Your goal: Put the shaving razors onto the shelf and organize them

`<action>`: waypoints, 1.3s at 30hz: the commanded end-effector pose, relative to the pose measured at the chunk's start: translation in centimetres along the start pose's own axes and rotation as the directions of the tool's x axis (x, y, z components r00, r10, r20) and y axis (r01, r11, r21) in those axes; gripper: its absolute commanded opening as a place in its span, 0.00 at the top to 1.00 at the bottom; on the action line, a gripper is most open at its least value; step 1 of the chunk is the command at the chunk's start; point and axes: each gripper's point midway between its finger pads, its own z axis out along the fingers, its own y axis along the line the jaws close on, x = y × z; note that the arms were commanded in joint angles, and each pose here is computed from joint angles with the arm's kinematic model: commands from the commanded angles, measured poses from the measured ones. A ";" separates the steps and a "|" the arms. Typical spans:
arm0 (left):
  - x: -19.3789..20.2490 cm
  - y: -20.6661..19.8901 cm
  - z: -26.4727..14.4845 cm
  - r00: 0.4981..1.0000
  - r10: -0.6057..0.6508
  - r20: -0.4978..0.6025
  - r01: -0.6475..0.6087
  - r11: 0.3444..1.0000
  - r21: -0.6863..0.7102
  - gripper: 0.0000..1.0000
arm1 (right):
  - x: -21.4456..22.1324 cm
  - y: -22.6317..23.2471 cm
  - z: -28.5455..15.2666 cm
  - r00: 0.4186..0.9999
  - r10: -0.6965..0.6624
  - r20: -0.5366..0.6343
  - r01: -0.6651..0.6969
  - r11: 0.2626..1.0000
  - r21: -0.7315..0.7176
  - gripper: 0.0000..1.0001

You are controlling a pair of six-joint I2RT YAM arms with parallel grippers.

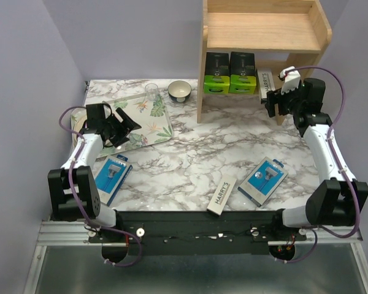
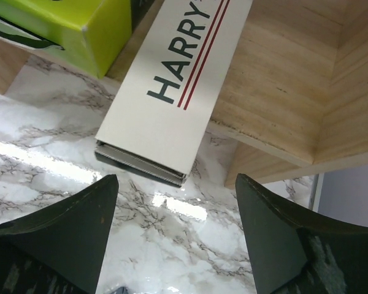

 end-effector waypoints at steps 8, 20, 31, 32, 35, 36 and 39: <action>-1.0 0.2 0.4 0.994 0.110 0.006 -0.110 0.994 -0.018 0.09 | -1.8 -1.0 1.9 0.995 -0.065 0.078 0.071 0.994 -0.080 0.30; -0.6 -0.1 1.0 0.988 0.156 -0.017 -0.156 0.987 -0.023 0.09 | -2.7 -0.6 3.7 0.988 -0.060 0.139 0.079 0.988 -0.132 0.36; -0.1 0.1 1.2 0.977 0.211 -0.043 -0.212 0.977 -0.033 0.07 | -3.4 -0.9 5.7 0.977 -0.083 0.195 0.116 0.980 -0.161 0.28; 0.0 0.2 1.2 0.975 0.216 -0.045 -0.217 0.976 -0.035 0.08 | -3.6 -1.1 5.7 0.976 -0.085 0.203 0.119 0.980 -0.159 0.27; 0.1 0.5 1.0 0.968 0.244 -0.053 -0.246 0.968 -0.042 0.07 | -3.6 -1.8 5.6 0.976 -0.083 0.201 0.113 0.983 -0.143 0.22; 0.2 0.5 0.9 0.966 0.254 -0.055 -0.256 0.966 -0.041 0.07 | -3.4 -2.0 5.6 0.977 -0.082 0.196 0.110 0.984 -0.139 0.21; 0.4 0.6 0.8 0.957 0.281 -0.066 -0.284 0.958 -0.035 0.07 | -3.4 -2.8 4.6 0.978 -0.085 0.188 0.112 0.984 -0.138 0.19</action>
